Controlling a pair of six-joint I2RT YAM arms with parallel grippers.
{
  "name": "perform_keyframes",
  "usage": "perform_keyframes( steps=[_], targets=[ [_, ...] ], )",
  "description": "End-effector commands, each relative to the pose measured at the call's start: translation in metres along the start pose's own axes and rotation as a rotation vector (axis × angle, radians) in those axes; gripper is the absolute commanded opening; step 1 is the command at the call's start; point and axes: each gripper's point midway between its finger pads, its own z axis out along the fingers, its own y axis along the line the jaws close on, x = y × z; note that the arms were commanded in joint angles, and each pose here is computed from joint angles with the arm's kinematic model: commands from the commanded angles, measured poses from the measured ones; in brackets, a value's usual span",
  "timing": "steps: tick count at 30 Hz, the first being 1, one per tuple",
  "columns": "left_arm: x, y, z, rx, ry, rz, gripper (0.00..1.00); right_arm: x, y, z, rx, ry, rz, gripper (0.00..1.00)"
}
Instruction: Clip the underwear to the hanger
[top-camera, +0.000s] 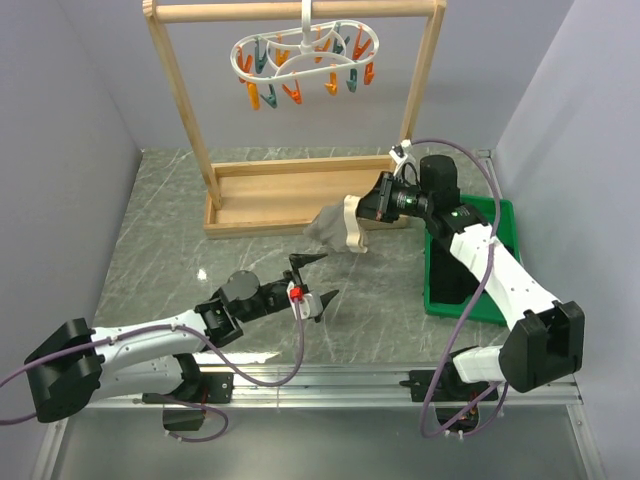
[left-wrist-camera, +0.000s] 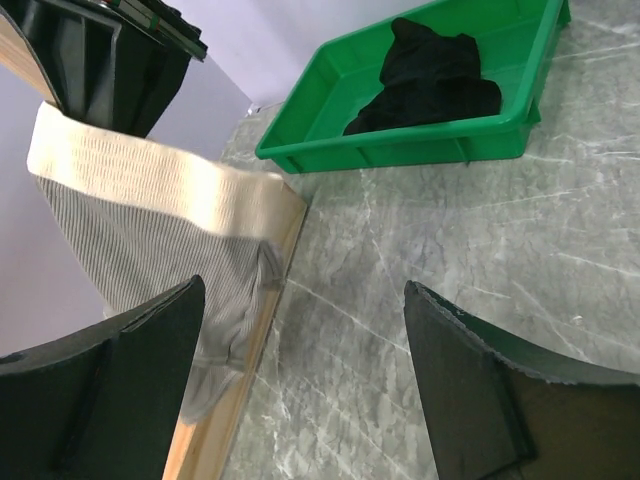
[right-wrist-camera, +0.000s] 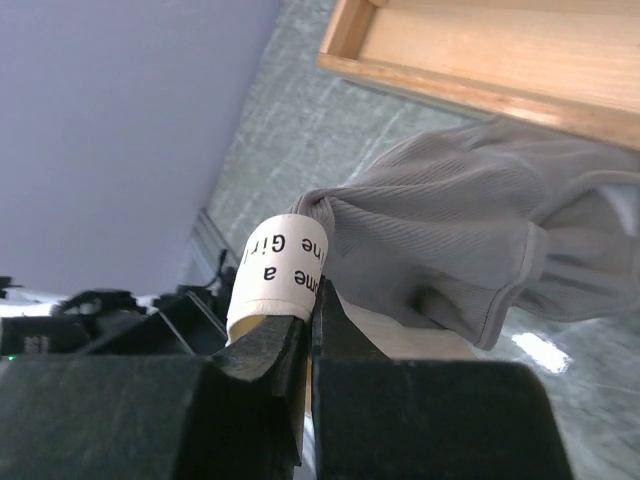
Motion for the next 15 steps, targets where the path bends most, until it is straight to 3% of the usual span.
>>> perform_keyframes(
  steps=[1, 8, 15],
  targets=[
    [-0.027, 0.022, 0.01, -0.083, -0.075, -0.002, 0.86, -0.001, 0.017, 0.004, -0.065, -0.022, 0.077, 0.0],
    [-0.02, 0.032, 0.022, -0.13, -0.052, 0.002, 0.81, 0.014, 0.029, 0.011, -0.104, 0.008, 0.157, 0.0],
    [-0.006, 0.041, 0.035, -0.189, 0.0, -0.009, 0.7, 0.021, 0.032, 0.017, -0.148, 0.041, 0.36, 0.0]
  ],
)
